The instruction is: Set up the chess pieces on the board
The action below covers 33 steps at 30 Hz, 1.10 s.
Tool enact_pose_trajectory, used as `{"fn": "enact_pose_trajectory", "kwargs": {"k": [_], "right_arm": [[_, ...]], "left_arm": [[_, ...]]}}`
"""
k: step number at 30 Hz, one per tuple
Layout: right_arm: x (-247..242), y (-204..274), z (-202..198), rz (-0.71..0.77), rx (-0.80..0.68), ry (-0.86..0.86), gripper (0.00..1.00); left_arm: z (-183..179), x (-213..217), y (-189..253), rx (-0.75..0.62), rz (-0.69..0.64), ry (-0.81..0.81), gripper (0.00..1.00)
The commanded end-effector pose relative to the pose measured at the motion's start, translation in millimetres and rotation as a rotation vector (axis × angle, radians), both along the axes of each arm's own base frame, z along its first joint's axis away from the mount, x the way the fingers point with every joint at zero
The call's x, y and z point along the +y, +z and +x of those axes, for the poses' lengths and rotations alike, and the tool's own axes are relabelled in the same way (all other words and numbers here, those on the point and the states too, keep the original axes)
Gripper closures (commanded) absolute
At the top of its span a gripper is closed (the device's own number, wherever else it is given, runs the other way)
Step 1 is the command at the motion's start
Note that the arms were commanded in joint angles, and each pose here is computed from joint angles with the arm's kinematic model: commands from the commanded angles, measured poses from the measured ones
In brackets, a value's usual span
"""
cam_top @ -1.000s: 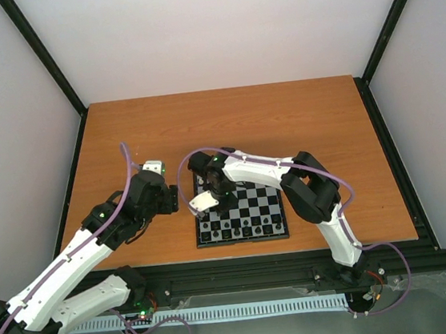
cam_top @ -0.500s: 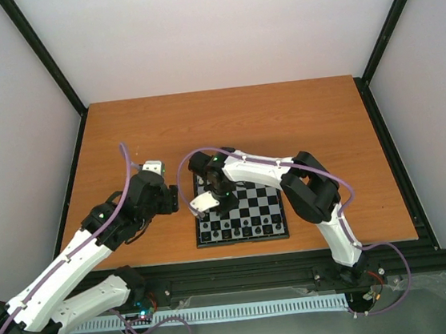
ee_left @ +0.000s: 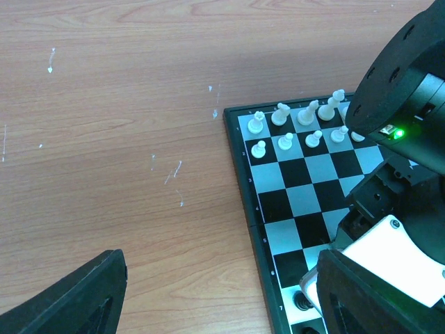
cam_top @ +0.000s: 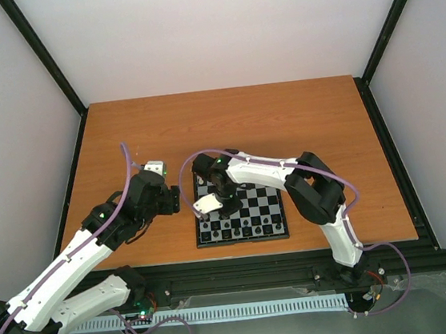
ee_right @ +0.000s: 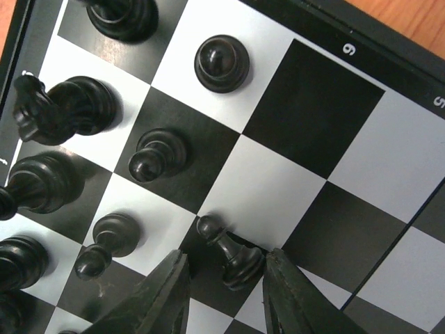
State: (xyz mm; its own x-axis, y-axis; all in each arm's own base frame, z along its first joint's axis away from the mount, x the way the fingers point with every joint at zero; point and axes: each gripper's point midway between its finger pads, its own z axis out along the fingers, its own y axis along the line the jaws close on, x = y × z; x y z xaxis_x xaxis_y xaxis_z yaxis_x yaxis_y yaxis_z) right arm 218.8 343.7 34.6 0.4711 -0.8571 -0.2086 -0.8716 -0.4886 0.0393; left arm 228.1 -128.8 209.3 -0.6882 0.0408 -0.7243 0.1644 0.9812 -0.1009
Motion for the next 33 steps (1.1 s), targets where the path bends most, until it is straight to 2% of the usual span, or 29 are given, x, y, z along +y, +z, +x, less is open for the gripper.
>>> {"fn": "enact_pose_trajectory", "kwargs": {"k": [1,8,20,33], "right_arm": [[-4,-5,-6,-0.028,-0.008,-0.017,0.72],[-1,-6,-3,-0.004,-0.028,-0.005,0.71],[-12,-14,-6,-0.045,-0.038,0.026,0.73],[-15,-11,-10,-0.045,-0.029,-0.002,0.81]], "left_arm": [[2,-9,7,-0.018,-0.041,-0.027,0.23],[2,-10,8,-0.021,-0.043,-0.029,0.23],[2,-11,8,-0.02,-0.047,-0.035,0.23],[2,-11,7,-0.016,-0.046,-0.038,0.23]]}}
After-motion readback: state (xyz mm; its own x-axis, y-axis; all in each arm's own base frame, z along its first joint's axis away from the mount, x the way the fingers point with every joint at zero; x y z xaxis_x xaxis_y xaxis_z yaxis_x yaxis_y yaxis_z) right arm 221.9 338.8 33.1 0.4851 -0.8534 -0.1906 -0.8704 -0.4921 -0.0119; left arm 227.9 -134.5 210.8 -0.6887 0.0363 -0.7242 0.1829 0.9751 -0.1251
